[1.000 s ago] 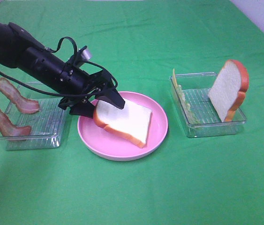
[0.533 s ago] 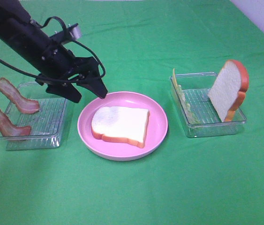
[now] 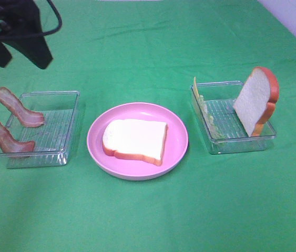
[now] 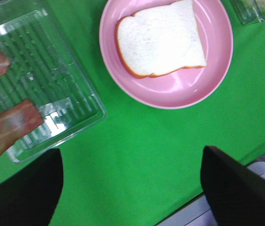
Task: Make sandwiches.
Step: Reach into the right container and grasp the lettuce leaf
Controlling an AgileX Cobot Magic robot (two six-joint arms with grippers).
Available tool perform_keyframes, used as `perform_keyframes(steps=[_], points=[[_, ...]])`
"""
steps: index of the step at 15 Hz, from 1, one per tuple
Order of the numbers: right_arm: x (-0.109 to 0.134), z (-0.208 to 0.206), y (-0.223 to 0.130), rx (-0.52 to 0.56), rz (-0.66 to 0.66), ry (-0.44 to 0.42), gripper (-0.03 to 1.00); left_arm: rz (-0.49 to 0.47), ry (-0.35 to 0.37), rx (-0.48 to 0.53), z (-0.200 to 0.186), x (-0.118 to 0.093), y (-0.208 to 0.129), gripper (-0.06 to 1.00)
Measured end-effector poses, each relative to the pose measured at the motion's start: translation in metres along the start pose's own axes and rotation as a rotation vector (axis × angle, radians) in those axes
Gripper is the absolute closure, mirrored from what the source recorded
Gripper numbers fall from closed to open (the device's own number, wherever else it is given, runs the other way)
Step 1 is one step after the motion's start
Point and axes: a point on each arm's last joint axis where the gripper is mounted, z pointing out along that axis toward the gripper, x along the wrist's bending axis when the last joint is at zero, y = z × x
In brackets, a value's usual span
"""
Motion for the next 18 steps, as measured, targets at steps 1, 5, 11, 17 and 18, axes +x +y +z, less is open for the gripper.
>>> perform_keyframes(steps=[1,5,11,17,18], points=[[0.0,0.0,0.0,0.0,0.0,0.0,0.16,-0.015,0.078,-0.093,-0.045,-0.005,-0.017,0.19],[0.0,0.0,0.0,0.0,0.0,0.0,0.16,-0.005,0.094,-0.233,-0.098,-0.018,-0.064,0.19],[0.0,0.0,0.0,0.0,0.0,0.0,0.16,0.032,0.205,-0.286,-0.108,-0.012,-0.174,0.19],[0.0,0.0,0.0,0.0,0.0,0.0,0.16,0.057,0.248,-0.397,-0.09,-0.004,-0.268,0.19],[0.0,0.0,0.0,0.0,0.0,0.0,0.16,0.058,0.248,-0.4,-0.086,-0.003,-0.273,0.19]])
